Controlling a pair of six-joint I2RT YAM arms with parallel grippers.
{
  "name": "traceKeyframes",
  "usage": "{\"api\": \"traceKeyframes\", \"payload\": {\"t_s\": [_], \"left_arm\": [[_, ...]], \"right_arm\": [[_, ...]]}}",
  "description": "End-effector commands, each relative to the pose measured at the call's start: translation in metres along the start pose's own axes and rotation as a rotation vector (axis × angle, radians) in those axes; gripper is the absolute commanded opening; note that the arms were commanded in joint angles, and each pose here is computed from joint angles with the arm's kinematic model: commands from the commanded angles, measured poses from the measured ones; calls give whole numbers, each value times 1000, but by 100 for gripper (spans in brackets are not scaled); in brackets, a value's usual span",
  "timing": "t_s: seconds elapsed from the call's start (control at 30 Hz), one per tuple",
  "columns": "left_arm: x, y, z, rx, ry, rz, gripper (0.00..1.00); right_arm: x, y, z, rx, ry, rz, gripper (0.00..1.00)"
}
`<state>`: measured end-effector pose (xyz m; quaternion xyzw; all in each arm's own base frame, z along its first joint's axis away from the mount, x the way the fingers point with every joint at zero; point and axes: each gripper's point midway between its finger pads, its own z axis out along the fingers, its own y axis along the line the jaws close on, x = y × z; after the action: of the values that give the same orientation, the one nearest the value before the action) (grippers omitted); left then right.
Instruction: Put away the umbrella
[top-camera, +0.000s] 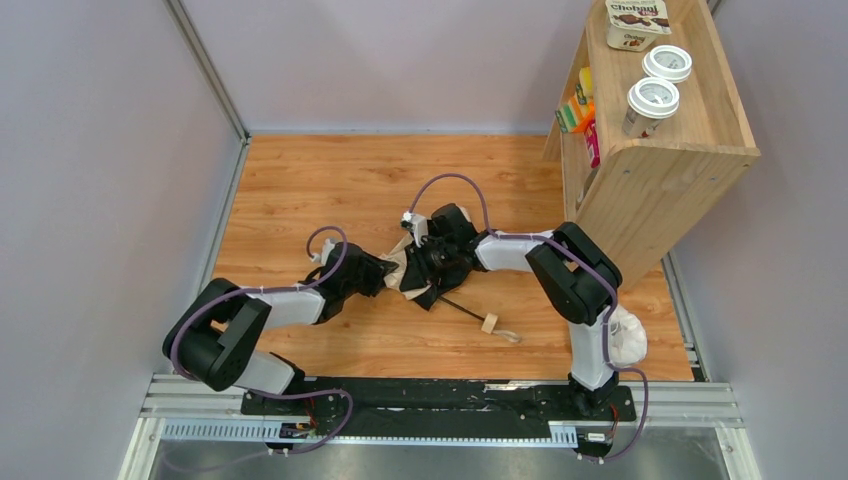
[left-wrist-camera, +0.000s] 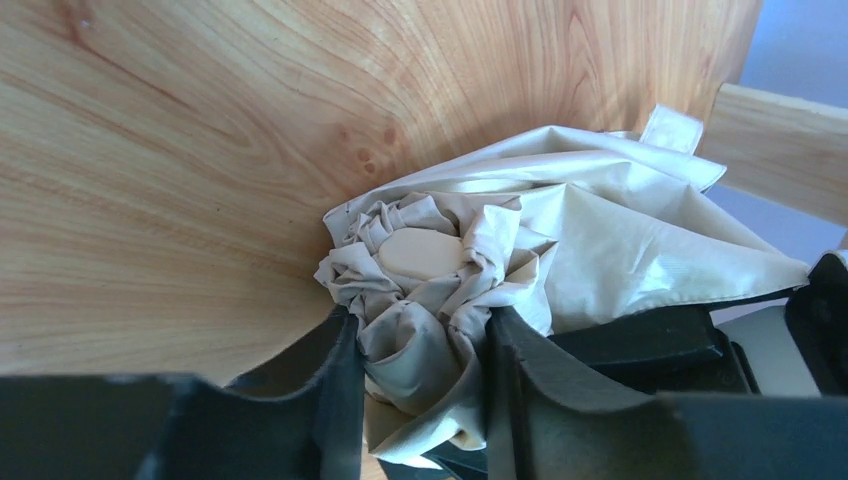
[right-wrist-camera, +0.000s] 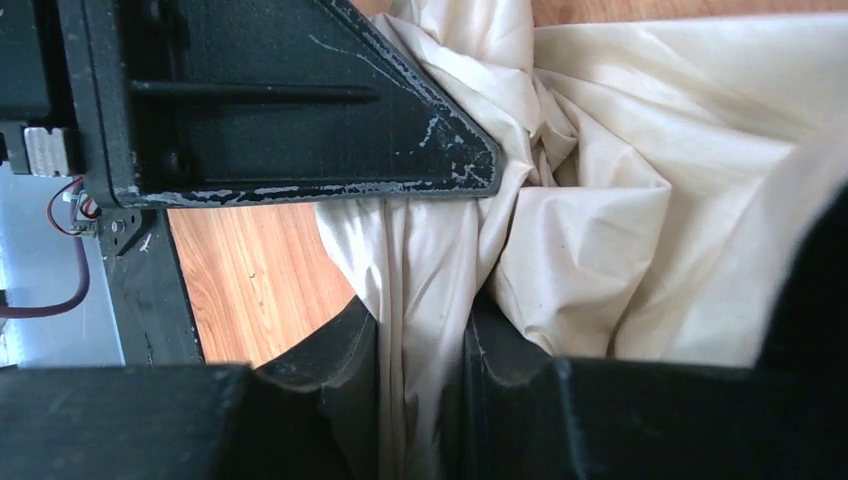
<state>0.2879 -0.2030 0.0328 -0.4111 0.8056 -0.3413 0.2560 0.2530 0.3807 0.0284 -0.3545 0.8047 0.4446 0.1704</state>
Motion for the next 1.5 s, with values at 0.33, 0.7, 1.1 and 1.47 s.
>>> {"api": "traceKeyframes", "payload": {"t_s": [0.33,0.7,1.1,1.47], "left_arm": [[-1,84,-12,-302,-16,140,0],[1,78,-16,-332,4,104,0],[4,66,-18,-311,16,91,0],[7,63,-16,-303,29,68,0]], "right_arm": [[77,-9,-26,235,297,178,29],[19,7,-46,691,182,-220,84],[-25,2,-36,854,34,-358,87],[-25,12,-10,734,64,-448,88]]}}
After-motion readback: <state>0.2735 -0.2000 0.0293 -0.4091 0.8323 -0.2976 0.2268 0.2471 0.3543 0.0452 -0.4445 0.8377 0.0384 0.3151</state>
